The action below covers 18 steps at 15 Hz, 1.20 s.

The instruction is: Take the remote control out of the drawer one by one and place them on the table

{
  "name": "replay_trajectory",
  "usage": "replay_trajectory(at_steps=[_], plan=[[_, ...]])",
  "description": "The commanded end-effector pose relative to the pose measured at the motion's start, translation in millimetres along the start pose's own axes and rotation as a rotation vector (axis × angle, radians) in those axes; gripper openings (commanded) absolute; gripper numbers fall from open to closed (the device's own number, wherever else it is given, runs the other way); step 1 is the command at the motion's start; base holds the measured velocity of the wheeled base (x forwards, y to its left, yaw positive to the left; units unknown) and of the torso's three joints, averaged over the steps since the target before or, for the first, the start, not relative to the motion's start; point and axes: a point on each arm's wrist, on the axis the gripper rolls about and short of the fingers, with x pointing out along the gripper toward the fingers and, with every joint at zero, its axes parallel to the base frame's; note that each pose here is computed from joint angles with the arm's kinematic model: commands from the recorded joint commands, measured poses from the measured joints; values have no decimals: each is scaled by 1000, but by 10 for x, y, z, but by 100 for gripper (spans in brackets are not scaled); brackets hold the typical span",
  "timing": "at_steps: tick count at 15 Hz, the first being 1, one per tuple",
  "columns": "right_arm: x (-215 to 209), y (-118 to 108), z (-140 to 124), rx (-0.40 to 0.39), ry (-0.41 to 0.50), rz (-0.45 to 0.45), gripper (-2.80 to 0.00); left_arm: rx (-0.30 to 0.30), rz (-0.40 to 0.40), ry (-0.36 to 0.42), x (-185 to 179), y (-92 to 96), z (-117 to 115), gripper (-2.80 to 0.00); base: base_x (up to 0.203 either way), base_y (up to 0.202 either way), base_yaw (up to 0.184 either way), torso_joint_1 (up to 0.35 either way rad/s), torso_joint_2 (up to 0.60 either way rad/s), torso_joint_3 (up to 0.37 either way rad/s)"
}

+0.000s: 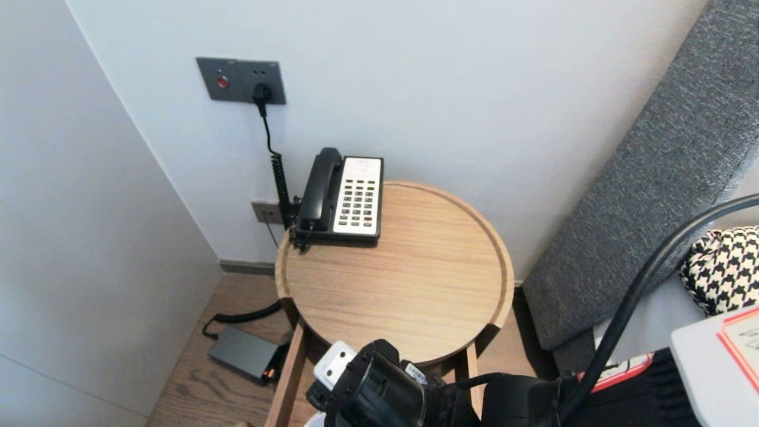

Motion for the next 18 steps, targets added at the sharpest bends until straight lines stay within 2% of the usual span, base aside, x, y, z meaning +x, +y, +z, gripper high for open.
replay_trajectory(at_steps=[1,6,8,12,18], plan=[[-18,-7,-49,15,14,14,-280,0,1,8,6,-1,-25,-280,0,0,0,0,0,0],[-83,-45,-36,41,7,37,-280,0,0,11,8,-1,-32,-280,0,0,0,0,0,0],[-126,-81,-20,41,14,81,-280,0,1,8,6,-1,-26,-280,0,0,0,0,0,0],[-142,-174,3,35,112,122,-280,0,1,8,6,-1,-25,-280,0,0,0,0,0,0],[-148,-282,48,44,172,148,-280,0,1,8,6,-1,-25,-280,0,0,0,0,0,0]])
